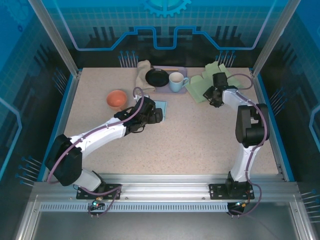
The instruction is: Fold the paper box
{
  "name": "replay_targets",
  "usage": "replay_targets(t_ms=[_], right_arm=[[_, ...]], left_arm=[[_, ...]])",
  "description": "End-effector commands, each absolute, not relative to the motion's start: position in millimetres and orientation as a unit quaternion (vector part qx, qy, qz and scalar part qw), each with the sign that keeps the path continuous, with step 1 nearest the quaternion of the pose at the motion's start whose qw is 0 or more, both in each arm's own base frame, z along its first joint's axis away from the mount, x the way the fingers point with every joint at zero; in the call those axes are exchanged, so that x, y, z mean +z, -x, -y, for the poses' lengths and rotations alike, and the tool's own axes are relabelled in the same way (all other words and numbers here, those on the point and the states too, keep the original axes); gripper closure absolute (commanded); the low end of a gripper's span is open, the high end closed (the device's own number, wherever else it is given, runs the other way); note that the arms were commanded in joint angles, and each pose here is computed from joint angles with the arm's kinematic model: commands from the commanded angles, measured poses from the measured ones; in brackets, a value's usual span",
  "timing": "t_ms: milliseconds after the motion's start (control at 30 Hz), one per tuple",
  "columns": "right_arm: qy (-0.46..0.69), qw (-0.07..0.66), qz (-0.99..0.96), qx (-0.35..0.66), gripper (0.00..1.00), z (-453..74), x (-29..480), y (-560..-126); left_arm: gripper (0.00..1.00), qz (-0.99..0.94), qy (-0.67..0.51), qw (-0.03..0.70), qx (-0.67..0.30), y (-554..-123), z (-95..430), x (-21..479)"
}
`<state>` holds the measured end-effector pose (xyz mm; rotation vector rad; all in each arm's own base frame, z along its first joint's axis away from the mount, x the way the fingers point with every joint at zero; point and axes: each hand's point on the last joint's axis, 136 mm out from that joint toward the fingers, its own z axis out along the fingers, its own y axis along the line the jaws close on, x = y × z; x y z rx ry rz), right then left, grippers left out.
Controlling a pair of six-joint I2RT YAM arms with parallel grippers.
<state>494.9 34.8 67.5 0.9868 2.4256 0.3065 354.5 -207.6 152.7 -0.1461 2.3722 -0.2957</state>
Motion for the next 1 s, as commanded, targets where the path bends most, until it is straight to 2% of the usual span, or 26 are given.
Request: replay_targets(t_ms=[0,333,467,533,600,667,800,967], right_arm=[[-0.387,0.227,-0.884,0.131,0.49,-39.3,57.5,-503.7],[-0.415,0.214,-0.873,0.143,0.54,-28.5,35.9,-509.8],[-0.408,0.223,-0.872,0.156,0.64,-22.2,33.1,-518.7],[-0.402,0.227,-0.873,0.159,0.75,-17.3,34.4,-523.2],[-0.391,0.237,-0.874,0.162,0.91,-13.7,40.5,-527.8],[-0.376,0.251,-0.877,0.16,1.0,-9.8,53.9,-528.0],[-0.336,0.309,-0.882,0.12,1.0,2.9,107.2,-509.8],[-0.309,0.36,-0.878,0.07,1.0,18.8,174.7,-457.5]], left_arm=[[0.08,-0.919,0.043,0.374,-0.115,-355.8,210.3,156.2],[0.08,-0.92,0.035,0.369,-0.125,-353.1,214.2,156.1],[0.08,-0.921,0.035,0.367,-0.127,-352.9,215.2,156.5],[0.08,-0.921,0.034,0.366,-0.129,-351.7,216.6,157.3],[0.08,-0.92,0.033,0.368,-0.129,-350.6,216.2,160.8],[0.08,-0.92,0.033,0.369,-0.129,-349.1,215.5,164.1],[0.08,-0.918,0.036,0.369,-0.137,-343.1,214.7,172.2],[0.08,-0.917,0.039,0.369,-0.146,-329.2,211.2,180.5]])
